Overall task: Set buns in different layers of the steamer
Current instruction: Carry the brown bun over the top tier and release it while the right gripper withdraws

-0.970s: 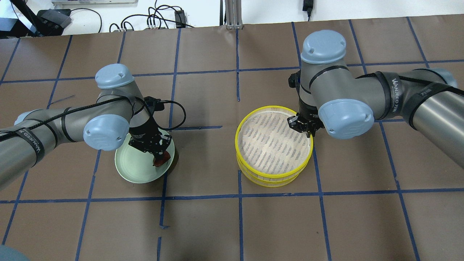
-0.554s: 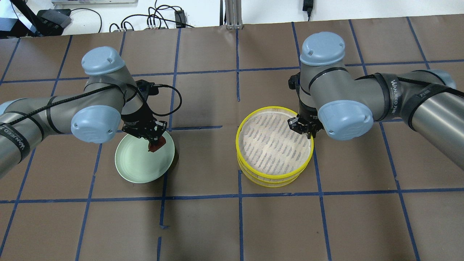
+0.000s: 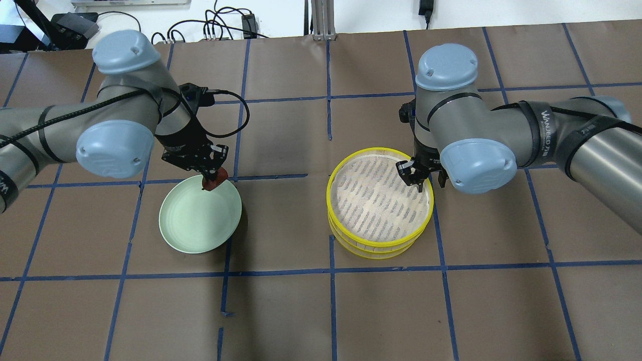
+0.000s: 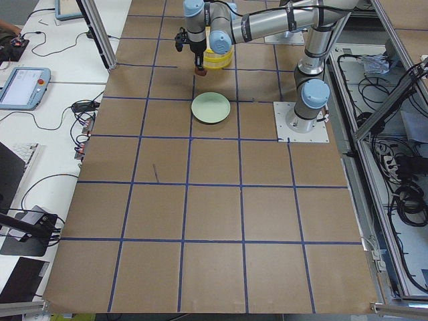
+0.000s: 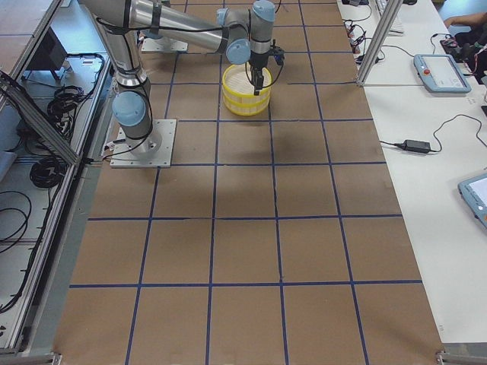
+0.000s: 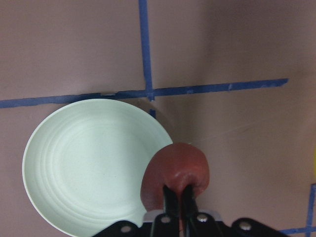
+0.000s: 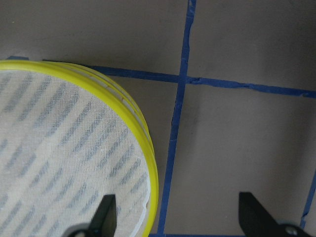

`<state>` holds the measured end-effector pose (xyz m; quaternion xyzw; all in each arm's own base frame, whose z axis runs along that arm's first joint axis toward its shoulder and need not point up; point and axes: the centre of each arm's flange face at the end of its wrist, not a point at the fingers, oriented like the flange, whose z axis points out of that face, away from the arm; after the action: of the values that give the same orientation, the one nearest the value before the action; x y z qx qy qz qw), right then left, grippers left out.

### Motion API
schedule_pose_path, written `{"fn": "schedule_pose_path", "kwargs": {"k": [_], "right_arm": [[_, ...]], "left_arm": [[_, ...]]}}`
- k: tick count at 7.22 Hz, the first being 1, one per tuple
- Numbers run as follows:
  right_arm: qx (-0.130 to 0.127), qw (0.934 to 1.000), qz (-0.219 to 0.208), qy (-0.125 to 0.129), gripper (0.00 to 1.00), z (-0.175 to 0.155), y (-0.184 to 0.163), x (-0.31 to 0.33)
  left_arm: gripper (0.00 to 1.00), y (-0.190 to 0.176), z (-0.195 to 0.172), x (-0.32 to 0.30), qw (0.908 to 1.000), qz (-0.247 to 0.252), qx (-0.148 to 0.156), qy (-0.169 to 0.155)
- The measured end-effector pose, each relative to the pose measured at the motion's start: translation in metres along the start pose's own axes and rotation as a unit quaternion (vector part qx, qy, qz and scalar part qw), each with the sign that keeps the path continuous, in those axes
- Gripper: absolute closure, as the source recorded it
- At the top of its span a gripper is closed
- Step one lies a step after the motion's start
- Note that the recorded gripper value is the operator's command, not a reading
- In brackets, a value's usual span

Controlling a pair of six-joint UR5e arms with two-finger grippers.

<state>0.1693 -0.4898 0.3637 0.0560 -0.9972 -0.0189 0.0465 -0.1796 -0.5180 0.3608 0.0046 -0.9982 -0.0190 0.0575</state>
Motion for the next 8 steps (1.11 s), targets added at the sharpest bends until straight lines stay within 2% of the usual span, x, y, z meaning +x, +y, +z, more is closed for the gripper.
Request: {"fn": "schedule_pose_path", "kwargs": {"k": [1,3,4,5,7,8], "right_arm": [[0.014,0.9995,0.014,-0.023,0.0,-0.045,0.005,0.016],[0.021,0.9982,0.033,-0.045,0.0,-0.112,0.034,0.034],[0.02,0.9977,0.043,-0.049,0.0,-0.127,0.044,0.033],[0.025,0.9967,0.059,-0.051,0.0,-0.134,0.047,0.033],[0.04,0.9954,0.074,-0.047,0.0,-0.14,0.046,0.035],[0.046,0.9951,0.074,-0.046,0.0,-0.141,0.046,0.035]], "left_arm": [[0.98,0.001,-0.008,0.022,0.9994,-0.022,0.007,0.025],[0.98,0.007,-0.012,0.075,0.9938,-0.066,0.015,0.088],[0.98,0.01,-0.01,0.105,0.9887,-0.086,0.027,0.12],[0.91,0.012,0.003,0.135,0.9842,-0.101,0.033,0.142],[0.02,0.019,0.044,0.179,0.9808,-0.125,0.012,0.149],[0.0,0.022,0.057,0.19,0.9782,-0.148,-0.001,0.146]]}}
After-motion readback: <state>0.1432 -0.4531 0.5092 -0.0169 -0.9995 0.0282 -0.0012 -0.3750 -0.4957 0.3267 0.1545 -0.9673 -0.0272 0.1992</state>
